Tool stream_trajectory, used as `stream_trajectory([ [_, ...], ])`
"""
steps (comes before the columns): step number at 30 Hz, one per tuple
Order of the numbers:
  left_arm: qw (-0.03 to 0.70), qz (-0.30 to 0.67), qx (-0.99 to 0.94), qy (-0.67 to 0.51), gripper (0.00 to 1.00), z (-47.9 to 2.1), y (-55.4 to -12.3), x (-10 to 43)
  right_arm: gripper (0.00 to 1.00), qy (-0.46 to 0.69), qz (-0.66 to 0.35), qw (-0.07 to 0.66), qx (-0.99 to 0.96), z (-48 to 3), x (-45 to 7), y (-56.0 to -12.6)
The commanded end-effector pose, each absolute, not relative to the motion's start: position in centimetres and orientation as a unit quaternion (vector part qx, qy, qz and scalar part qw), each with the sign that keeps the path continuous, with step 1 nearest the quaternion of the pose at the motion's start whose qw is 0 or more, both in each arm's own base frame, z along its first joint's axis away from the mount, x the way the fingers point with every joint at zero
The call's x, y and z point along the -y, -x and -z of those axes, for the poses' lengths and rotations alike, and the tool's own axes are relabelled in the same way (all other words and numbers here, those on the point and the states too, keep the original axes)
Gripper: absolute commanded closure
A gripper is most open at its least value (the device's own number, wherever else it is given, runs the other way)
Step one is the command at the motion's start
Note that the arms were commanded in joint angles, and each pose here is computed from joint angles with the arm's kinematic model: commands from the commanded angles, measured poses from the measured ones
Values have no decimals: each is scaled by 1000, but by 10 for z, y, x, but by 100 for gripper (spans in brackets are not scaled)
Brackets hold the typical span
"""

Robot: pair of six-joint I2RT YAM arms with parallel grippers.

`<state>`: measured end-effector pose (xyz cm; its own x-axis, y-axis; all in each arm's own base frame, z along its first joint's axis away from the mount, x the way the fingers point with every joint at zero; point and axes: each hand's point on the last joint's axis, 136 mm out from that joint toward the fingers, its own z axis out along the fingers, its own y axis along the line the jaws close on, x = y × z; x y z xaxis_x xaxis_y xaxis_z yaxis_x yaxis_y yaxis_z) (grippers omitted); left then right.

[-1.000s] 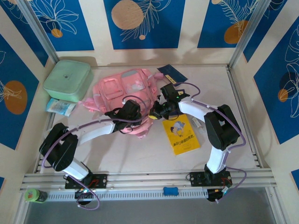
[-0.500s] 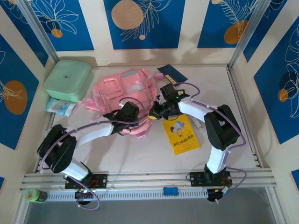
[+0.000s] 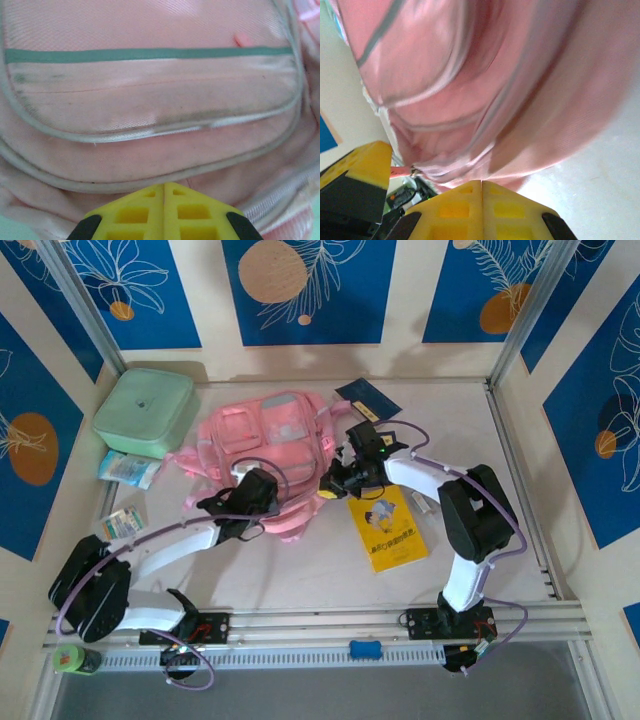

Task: Pack books, pencil case, and school supplies into a backpack

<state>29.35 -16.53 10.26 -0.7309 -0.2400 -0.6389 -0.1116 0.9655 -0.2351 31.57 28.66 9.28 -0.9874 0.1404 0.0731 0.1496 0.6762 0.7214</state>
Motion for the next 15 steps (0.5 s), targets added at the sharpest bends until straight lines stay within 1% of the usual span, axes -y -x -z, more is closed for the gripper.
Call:
stream_trajectory([
  [1, 331, 1, -935, 124, 100, -84, -274, 111, 100, 102, 394, -22, 913, -101, -264, -330],
  [4, 324, -4, -936, 139, 100, -80, -266, 98, 100, 105, 395, -26, 912, -101, -261, -332],
  [6, 323, 21, -935, 144, 100, -83, -263, 103, 100, 100, 398, -24, 911, -103, -263, -330],
  [9, 324, 67, -930, 162, 100, -86, -260, 112, 100, 85, 396, -15, 914, -106, -278, -317],
  [10, 325, 75, -927, 172, 100, -88, -259, 112, 93, 84, 397, -5, 914, -104, -286, -308],
  [14, 330, 88, -920, 190, 100, -91, -257, 114, 54, 89, 395, 25, 914, -100, -319, -277],
  [15, 331, 88, -920, 191, 100, -92, -257, 115, 46, 94, 391, 25, 915, -100, -325, -274],
])
